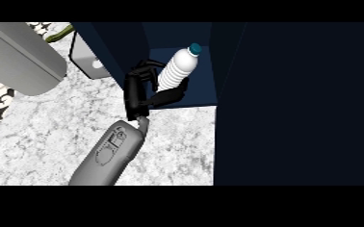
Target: Pick up the bottled water, place it into the cabinet and close the cabinet
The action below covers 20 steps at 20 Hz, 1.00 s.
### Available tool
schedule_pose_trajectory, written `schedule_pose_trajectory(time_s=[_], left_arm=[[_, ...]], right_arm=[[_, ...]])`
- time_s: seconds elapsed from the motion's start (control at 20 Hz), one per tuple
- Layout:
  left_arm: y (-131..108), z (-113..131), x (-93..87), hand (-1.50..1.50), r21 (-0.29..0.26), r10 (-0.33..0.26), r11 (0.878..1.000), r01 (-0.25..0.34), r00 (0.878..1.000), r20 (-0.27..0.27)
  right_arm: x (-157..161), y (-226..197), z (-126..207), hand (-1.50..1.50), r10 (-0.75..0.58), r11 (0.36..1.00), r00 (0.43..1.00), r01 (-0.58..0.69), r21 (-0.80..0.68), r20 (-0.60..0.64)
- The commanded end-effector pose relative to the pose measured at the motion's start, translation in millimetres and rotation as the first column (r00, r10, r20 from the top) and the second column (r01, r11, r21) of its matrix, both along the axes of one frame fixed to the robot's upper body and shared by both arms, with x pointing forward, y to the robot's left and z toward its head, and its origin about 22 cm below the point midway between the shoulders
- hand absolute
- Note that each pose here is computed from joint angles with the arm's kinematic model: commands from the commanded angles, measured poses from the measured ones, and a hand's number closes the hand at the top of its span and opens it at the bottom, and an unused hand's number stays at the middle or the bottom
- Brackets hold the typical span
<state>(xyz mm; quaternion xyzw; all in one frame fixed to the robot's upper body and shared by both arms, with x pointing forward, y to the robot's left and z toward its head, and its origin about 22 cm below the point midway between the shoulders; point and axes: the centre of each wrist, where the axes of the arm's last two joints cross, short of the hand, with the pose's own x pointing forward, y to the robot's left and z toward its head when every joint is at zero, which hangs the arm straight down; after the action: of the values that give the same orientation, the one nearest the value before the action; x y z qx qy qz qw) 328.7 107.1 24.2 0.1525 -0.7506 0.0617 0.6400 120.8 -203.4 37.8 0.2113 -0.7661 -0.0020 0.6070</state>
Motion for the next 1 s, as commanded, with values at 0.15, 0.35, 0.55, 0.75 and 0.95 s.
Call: schedule_pose_trajectory(time_s=[0.15, 0.35, 0.55, 0.75, 0.95], left_arm=[[24.3, 18.6, 53.7, 1.5, 0.224, -0.007, 0.974, 0.01, 1.0, -0.013], [40.9, 18.2, 58.5, 1.5, 0.281, 0.051, 0.959, -0.044, 0.999, -0.016], [36.2, 15.2, 69.4, -1.5, 0.307, 0.068, 0.95, -0.055, 0.997, -0.033], [34.4, 14.2, 86.0, -1.5, 0.314, 0.049, 0.949, -0.026, 0.997, -0.066], [33.4, 9.7, 94.5, -1.5, 0.338, 0.067, 0.94, -0.037, 0.995, -0.077]], right_arm=[[8.1, -4.5, 4.3, -1.5, 0.013, 1.0, 1.0, -0.013, -0.021, 0.019], [-2.8, -0.7, 1.8, -1.5, 0.026, 1.0, 1.0, -0.026, -0.002, -0.008], [-5.9, -0.6, 4.6, -1.5, 0.009, 1.0, 1.0, -0.009, 0.012, 0.001], [-1.4, 0.0, 0.9, -1.5, -0.012, 1.0, 1.0, 0.012, 0.008, 0.005], [1.0, -5.6, -5.6, -1.5, -0.018, 1.0, 1.0, 0.018, 0.004, 0.009]])
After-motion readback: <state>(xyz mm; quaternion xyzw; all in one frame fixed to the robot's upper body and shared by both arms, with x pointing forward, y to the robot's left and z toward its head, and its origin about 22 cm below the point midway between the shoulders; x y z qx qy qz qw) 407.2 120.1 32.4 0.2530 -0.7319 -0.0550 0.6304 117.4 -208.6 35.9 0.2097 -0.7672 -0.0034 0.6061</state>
